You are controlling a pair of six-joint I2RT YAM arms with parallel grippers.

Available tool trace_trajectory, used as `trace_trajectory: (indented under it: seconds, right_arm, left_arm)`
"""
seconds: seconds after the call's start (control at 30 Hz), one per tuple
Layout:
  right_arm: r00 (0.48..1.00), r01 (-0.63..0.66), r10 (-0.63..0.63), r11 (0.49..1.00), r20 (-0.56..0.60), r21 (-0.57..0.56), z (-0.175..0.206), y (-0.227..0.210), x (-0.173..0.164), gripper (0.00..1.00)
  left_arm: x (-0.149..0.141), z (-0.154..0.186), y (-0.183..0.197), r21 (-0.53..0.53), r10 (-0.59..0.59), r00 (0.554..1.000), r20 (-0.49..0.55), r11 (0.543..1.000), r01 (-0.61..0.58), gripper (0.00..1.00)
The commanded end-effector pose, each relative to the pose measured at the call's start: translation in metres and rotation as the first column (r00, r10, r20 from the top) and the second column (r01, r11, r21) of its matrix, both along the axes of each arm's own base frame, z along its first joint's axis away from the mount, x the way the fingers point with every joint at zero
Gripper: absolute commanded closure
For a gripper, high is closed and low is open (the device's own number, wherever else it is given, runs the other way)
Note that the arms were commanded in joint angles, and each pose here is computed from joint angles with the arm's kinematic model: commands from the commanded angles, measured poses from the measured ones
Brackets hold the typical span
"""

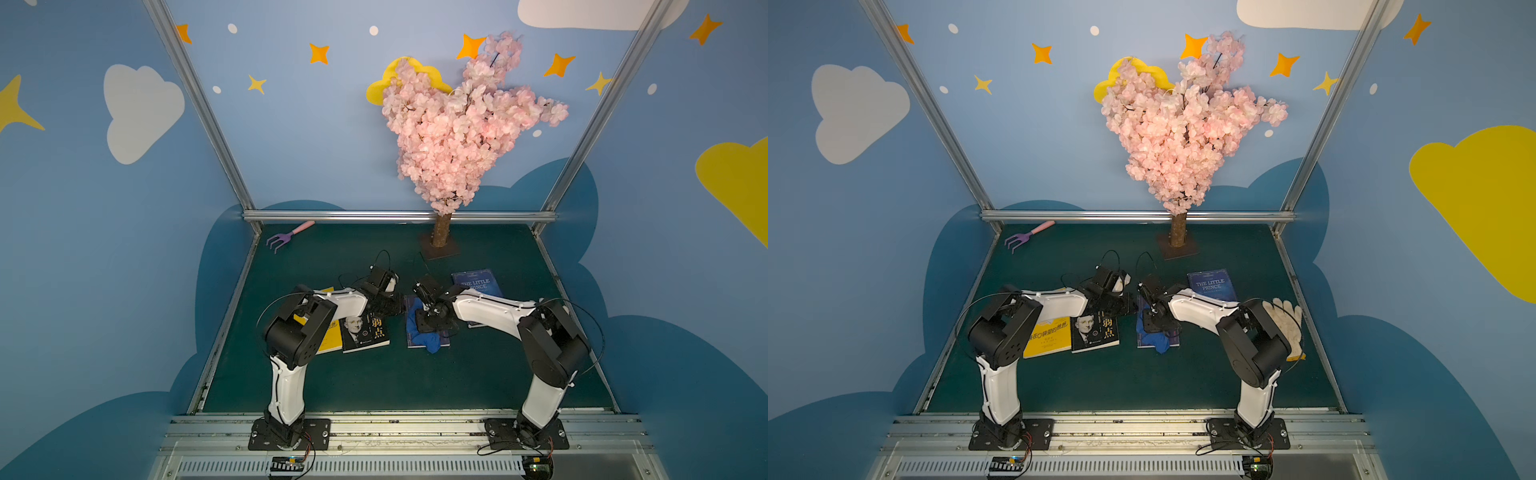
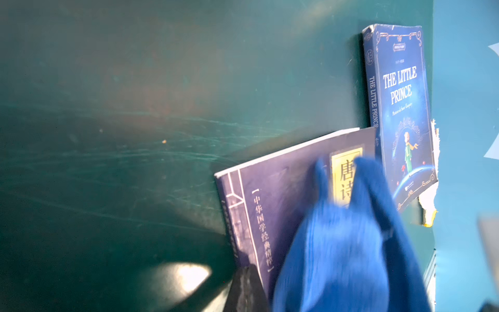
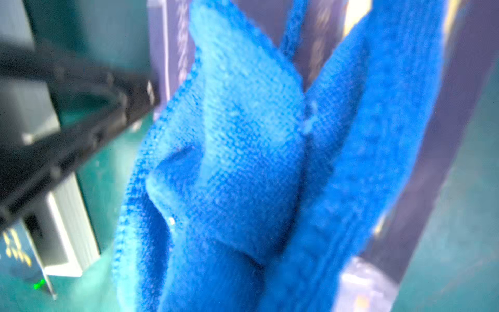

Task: Wipe the cover of the book
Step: Wipe the dirt from the cover of the book.

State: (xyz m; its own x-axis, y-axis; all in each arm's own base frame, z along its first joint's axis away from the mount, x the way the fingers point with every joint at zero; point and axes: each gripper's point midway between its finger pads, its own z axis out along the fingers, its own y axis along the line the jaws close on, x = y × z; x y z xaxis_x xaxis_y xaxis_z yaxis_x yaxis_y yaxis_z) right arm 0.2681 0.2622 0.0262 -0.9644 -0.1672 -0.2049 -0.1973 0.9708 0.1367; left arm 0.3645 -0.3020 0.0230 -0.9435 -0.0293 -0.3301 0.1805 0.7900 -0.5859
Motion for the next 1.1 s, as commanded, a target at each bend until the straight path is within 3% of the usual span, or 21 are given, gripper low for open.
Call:
trace_trajectory:
  seconds: [0.0, 0.2, 0.73, 0.9, 1.07]
  right_arm:
    - [0.977, -0.018, -0.015, 0.988, -0.212, -0.152, -0.045, -0.030, -0.045, 1.00]
    - [0.976, -0.032, 0.005, 0.992, -0.220, -0.119, -0.041, -0.001, -0.020, 1.00]
    - [0.970, 0.107, -0.143, 0.977, -0.195, -0.185, -0.028, -0.105, -0.037, 1.00]
    - [0.975, 0.111, -0.132, 0.987, -0.178, -0.119, -0.015, -0.091, -0.032, 1.00]
    - [0.980, 0.063, -0.066, 0.998, -0.186, -0.024, -0.019, -0.038, -0.034, 1.00]
  left_arm:
    - [-0.018, -0.030, 0.008, 0.059, -0.005, 0.996, -0.091, 0.998, 0.010, 0.94]
    - [-0.018, -0.028, 0.011, 0.075, -0.003, 0.997, -0.076, 0.997, 0.009, 0.94]
    - [-0.017, -0.030, 0.009, 0.066, -0.005, 0.996, -0.085, 0.998, 0.011, 0.94]
    - [-0.017, -0.032, 0.012, 0.086, -0.003, 0.997, -0.080, 0.996, 0.010, 0.94]
    - [-0.018, -0.032, 0.011, 0.080, -0.006, 0.997, -0.082, 0.997, 0.012, 0.94]
